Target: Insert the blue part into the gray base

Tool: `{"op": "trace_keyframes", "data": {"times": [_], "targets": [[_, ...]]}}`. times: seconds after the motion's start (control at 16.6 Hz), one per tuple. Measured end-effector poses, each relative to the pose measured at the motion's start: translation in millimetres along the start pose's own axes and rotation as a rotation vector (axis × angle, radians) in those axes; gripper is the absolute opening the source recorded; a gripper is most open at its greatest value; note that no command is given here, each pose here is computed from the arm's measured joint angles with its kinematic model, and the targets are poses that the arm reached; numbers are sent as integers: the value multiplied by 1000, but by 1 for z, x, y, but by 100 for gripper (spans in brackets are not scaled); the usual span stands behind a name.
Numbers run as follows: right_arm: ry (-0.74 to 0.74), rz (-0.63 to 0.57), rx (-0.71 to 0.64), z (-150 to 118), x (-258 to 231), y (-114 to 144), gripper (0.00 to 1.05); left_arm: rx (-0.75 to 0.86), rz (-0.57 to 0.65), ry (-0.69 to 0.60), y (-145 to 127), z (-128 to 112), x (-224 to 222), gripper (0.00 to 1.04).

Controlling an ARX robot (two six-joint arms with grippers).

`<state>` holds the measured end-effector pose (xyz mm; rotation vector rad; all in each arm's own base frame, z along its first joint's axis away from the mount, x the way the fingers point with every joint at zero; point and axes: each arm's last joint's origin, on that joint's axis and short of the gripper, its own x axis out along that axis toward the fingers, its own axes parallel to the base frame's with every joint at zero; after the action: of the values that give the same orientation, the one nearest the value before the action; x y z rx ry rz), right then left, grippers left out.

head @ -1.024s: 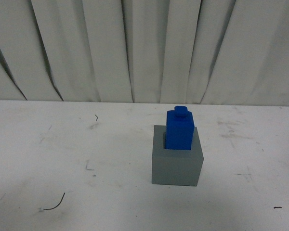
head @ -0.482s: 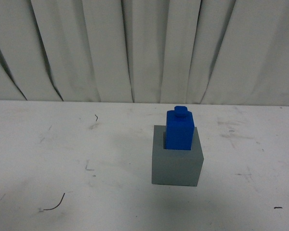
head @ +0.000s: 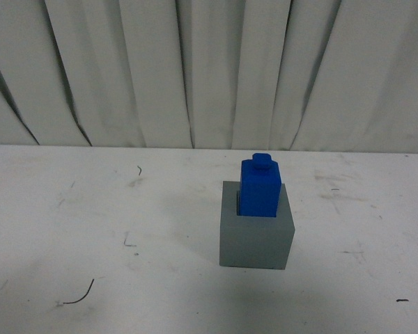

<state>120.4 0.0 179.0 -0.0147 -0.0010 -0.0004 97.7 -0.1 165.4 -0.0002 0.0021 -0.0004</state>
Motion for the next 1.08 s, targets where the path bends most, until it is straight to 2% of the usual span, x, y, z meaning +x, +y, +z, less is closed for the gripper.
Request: {"op": "trace_keyframes", "data": {"times": [0.24,0.6,0.72,0.78,0.96,1.02,1.08], "targets": [[-4,0,0,-9,-6,0,2,0,0,0,0,0,0,98],[-13,0,0,-8,-12,0,2,0,0,0,0,0,0,98],[41,1,0,-15,-20,0,2,0,0,0,0,0,0,98],[-21,0,0,-10,-24,0,2,0,-1,0,0,0,0,98],[-4,0,1,-11,-23,0,2,0,-1,0,0,0,0,98],[-5,0,0,-11,-23,0,5,0,0,0,0,0,0,98],[-5,0,0,-11,-23,0,19,0,0,0,0,0,0,98]]}}
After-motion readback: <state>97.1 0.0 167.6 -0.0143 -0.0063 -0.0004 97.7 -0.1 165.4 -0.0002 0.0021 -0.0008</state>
